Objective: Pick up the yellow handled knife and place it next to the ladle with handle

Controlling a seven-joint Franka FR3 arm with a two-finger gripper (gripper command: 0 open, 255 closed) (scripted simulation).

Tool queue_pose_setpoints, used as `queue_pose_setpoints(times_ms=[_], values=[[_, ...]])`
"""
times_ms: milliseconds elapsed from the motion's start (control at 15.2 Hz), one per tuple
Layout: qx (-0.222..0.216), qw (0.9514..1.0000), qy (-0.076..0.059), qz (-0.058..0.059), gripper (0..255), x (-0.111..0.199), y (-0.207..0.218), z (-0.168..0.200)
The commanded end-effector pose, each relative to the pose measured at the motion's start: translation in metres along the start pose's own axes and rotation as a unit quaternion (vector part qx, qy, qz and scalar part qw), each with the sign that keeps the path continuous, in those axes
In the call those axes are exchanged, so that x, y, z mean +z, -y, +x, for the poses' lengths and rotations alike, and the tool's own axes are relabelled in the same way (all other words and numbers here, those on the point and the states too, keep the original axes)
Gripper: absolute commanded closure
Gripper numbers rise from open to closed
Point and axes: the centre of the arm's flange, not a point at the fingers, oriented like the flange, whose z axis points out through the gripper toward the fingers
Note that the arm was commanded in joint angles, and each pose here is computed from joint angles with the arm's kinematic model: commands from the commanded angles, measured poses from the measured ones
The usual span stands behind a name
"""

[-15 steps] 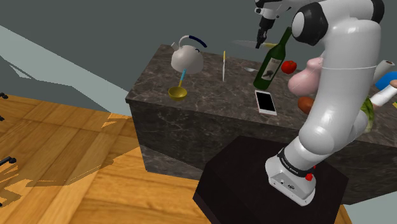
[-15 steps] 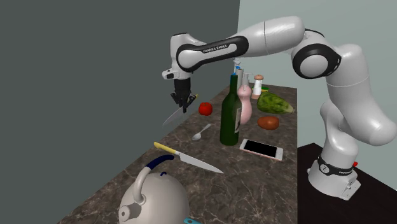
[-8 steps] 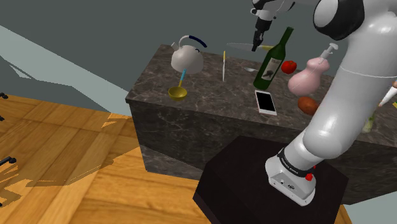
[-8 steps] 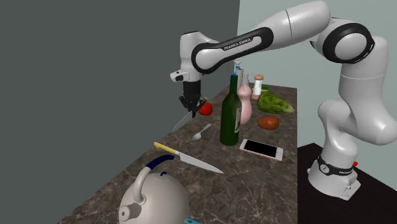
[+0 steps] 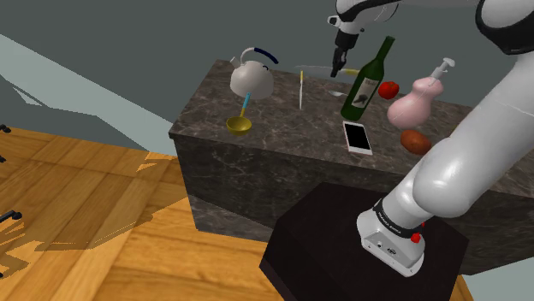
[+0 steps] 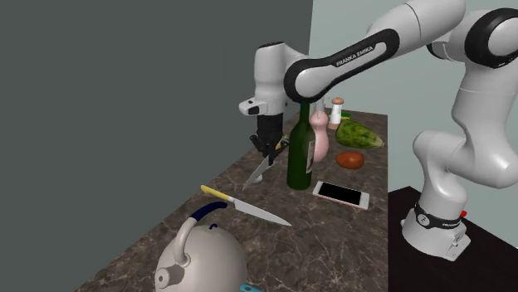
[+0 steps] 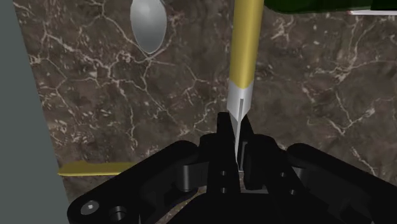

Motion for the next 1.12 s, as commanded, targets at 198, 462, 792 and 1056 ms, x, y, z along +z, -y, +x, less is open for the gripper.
queue_pose_setpoints(times_ms=[198, 462, 792, 1056], values=[[0.0, 1.0, 0.0, 0.0, 255, -0.002, 0.062, 0.032], [0.0, 1.0, 0.0, 0.0, 255, -0.003, 0.109, 0.056], [0.0, 1.0, 0.0, 0.0, 255, -0.004, 0.168, 0.086], [0.0, 1.0, 0.0, 0.0, 255, -0.004, 0.215, 0.11]])
